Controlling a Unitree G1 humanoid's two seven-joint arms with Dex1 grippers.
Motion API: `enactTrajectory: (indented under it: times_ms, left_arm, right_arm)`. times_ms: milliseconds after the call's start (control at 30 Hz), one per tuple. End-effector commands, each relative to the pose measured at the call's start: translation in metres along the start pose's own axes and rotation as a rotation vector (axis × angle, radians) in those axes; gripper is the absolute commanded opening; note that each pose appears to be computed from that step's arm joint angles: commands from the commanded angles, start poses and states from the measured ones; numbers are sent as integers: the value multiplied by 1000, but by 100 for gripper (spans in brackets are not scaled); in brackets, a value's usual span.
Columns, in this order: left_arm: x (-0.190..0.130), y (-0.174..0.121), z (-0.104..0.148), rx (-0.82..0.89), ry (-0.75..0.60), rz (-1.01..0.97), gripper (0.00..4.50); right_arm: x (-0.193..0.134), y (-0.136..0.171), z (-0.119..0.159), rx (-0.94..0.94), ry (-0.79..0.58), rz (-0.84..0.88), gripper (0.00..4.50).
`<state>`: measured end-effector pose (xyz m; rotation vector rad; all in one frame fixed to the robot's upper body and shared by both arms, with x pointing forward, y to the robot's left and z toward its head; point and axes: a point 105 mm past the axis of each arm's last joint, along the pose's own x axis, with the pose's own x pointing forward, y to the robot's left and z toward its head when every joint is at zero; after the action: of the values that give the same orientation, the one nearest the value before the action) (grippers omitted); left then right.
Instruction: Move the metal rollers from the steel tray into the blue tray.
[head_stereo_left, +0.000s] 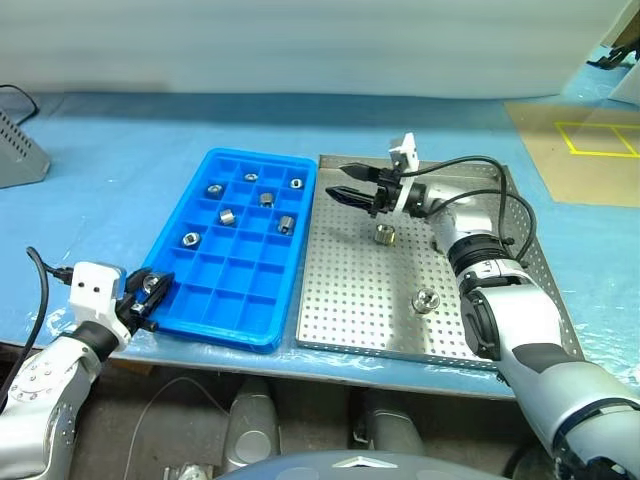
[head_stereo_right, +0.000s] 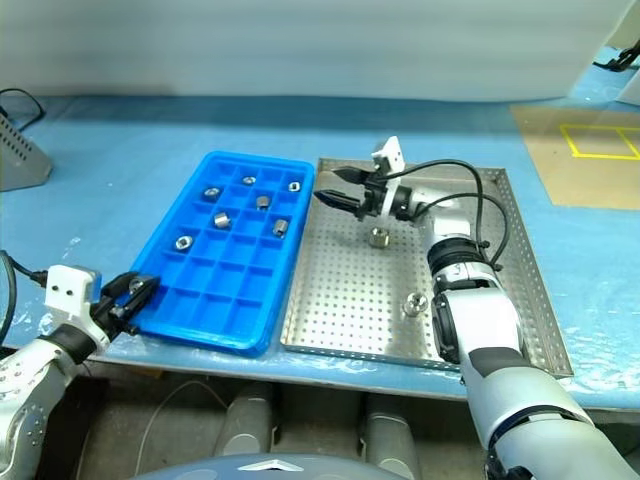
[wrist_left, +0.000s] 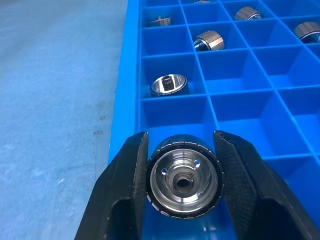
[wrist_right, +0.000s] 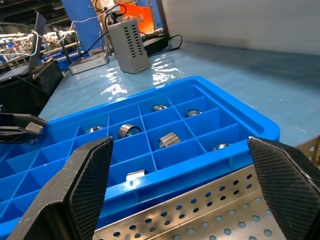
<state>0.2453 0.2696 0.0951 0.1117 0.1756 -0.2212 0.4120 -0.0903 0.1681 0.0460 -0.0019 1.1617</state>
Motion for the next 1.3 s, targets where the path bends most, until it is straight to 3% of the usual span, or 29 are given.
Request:
enactTrajectory:
  times_ms: [33, 233, 567, 967, 1300]
  left_arm:
    - [-3, 8, -29, -12, 92, 5, 244]
    - [-1, 10, -30, 23, 94, -42, 446]
    - [21, -32, 37, 8, -144, -293, 449]
    - [94, -63, 57, 44, -173, -480, 449]
    - [130, -106, 85, 66, -222, -634, 449]
  right_arm:
    - [-6, -4, 8, -32, -30, -16, 450]
    - [-10, -7, 5, -32, -29, -37, 450]
    - [-18, -11, 8, -43, -53, -62, 450]
    - [-75, -24, 15, -98, -98, -228, 450]
    - [-124, -3, 42, -143, -91, -367, 450]
